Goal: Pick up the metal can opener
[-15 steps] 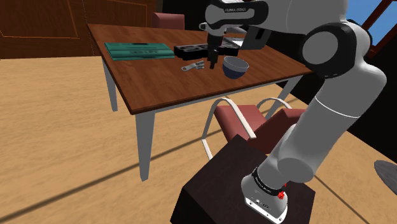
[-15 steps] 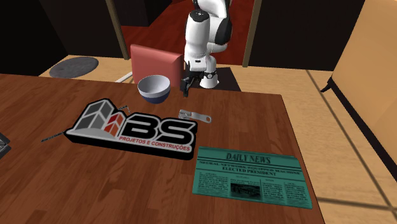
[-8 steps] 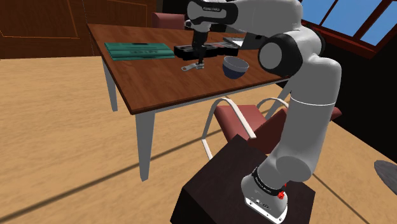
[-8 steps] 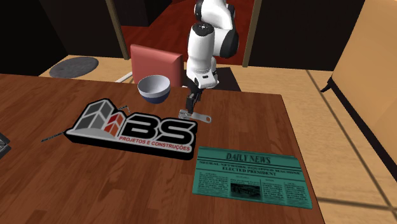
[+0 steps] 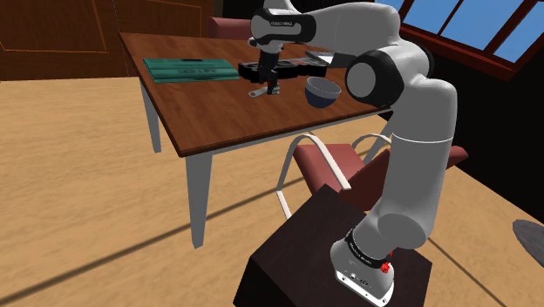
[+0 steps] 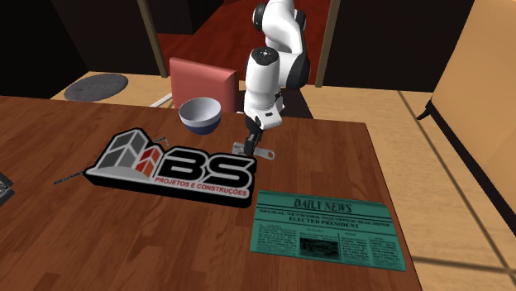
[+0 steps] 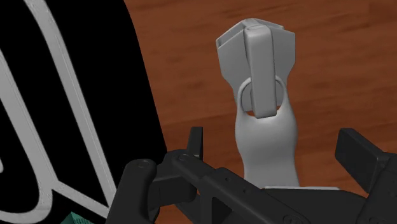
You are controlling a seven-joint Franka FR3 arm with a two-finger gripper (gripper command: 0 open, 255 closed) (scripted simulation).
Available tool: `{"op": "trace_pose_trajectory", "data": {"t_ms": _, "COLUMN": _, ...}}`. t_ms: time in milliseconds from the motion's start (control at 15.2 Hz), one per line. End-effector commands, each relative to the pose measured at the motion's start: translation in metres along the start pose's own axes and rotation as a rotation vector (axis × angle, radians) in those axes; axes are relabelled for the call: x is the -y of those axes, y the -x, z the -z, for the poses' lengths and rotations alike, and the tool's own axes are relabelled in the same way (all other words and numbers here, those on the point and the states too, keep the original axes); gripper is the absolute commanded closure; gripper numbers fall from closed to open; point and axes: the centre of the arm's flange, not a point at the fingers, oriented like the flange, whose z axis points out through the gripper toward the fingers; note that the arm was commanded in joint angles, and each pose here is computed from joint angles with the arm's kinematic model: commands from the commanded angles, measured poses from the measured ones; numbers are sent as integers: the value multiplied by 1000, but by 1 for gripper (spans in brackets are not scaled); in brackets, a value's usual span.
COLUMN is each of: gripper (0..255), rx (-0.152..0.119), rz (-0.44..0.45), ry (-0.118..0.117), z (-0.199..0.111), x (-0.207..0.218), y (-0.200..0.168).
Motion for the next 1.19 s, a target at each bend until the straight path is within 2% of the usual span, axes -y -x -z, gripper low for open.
{"op": "trace_pose_trajectory", "data": {"t_ms": 0, "gripper": 0, "rx": 0, "rz": 0, "ry": 1, "z": -6, "x": 0, "y": -1}}
{"op": "trace_pose_trajectory", "data": {"t_ms": 66, "gripper": 0, "rx": 0, "rz": 0, "ry": 1, "z": -6, "x": 0, "y": -1}}
{"op": "trace_pose_trajectory", "data": {"t_ms": 132, "gripper": 255, "rx": 0, "rz": 0, "ry": 1, "z": -7, "x": 1, "y": -1}}
{"op": "trace_pose_trajectory", "data": {"t_ms": 726, "gripper": 255, "rx": 0, "rz": 0, "ry": 1, "z": -6, "x": 0, "y": -1}}
{"op": "trace_pose_trajectory", "data": {"t_ms": 1122, "gripper": 255, "rx": 0, "rz": 0, "ry": 1, "z": 25, "x": 0, "y": 2}}
